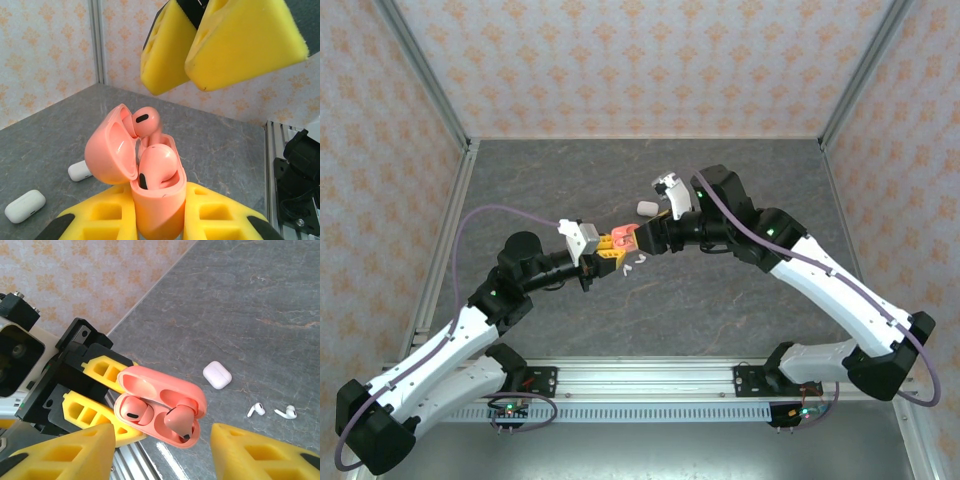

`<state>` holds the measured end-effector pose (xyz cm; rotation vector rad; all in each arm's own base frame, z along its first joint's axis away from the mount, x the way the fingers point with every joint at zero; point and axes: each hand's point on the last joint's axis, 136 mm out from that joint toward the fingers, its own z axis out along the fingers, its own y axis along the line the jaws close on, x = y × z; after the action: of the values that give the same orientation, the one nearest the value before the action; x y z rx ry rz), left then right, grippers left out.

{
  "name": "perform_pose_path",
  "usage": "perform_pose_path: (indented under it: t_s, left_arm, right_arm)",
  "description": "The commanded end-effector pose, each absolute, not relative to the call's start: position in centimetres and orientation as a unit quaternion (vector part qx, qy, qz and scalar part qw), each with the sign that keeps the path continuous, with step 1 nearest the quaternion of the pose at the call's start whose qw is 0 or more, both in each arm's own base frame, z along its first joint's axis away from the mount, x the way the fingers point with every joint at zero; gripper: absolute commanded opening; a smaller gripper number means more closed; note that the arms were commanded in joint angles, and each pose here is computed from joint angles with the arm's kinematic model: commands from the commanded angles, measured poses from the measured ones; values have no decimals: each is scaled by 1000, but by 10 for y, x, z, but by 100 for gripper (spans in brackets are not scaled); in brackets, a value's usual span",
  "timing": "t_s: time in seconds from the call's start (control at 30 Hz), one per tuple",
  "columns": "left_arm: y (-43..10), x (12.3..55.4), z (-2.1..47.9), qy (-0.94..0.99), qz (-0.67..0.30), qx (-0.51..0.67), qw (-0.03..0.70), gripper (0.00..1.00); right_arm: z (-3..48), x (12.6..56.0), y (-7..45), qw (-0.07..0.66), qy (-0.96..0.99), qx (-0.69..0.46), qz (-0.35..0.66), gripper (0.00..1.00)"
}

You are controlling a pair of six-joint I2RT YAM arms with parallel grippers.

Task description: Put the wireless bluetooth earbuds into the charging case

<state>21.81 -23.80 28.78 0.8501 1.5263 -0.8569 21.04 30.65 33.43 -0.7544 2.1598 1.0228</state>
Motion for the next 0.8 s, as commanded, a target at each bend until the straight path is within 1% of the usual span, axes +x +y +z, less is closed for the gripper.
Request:
perform_pose_path:
  t_s: [0.0,0.3,0.77]
  left_arm:
    - [-239,216,312,620,-362,367,592,0]
    - [-240,215,313,619,-365,370,589,0]
    - [-240,215,312,619,-366,371,588,0]
  right_arm:
    - [336,206,312,308,808,-296,406,51]
    - [334,203,319,292,802,-308,419,47]
    - [323,211,317,293,816,-304,395,48]
